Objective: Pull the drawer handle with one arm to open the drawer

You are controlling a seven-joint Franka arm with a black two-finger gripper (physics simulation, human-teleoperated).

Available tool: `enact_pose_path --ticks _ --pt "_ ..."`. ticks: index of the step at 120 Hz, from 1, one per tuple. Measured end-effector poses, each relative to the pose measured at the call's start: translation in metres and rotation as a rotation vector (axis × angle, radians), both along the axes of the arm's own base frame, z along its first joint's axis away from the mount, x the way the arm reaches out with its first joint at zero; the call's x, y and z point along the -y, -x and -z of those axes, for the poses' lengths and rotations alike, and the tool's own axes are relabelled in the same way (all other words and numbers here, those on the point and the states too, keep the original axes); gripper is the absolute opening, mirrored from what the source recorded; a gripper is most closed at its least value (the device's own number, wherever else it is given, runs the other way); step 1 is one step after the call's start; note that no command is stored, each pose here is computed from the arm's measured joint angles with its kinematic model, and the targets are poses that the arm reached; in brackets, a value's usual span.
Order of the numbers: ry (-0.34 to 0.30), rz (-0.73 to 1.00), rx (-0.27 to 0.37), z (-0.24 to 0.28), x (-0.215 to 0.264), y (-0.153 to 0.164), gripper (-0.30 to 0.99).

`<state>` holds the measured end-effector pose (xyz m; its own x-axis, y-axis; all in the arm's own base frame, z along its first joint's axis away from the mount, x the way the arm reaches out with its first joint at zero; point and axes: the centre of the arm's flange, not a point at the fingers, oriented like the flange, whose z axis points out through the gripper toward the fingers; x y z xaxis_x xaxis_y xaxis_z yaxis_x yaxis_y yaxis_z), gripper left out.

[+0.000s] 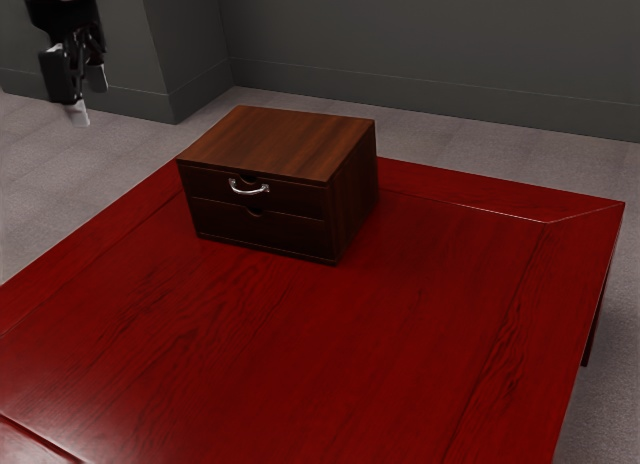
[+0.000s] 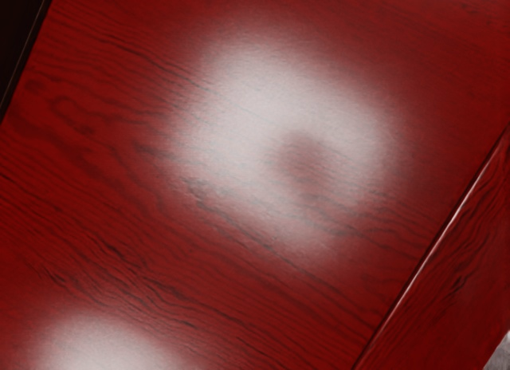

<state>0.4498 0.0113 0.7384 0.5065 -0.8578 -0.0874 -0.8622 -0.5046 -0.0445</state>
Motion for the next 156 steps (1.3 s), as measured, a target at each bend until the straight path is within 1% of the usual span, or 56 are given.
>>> enact_pose_path --ticks 11,25,33,42,59,75,91,102,126,141,156 --pt "0.001 -0.006 -0.016 0.009 -0.007 -0.012 0.69" --pt "0.002 0.008 -0.022 0.014 -0.003 -0.018 0.69" --pt "0.007 0.012 -0.055 0.029 -0.004 -0.029 0.69" --pt "0.008 0.034 -0.097 0.046 0.004 -0.035 0.69" --pt "-0.032 0.11 -0.168 0.084 0.02 -0.048 0.69" --pt "-0.052 0.235 -0.167 0.105 0.038 -0.052 0.69" --pt "-0.056 0.329 -0.179 0.14 0.036 -0.052 0.69" --pt "-0.06 0.398 -0.17 0.156 0.042 -0.055 0.69" --pt "-0.094 0.608 -0.118 0.186 0.088 -0.053 0.69" --pt "-0.105 0.699 -0.061 0.202 0.098 -0.058 0.69" --pt "-0.104 0.751 -0.001 0.208 0.094 -0.076 0.69"
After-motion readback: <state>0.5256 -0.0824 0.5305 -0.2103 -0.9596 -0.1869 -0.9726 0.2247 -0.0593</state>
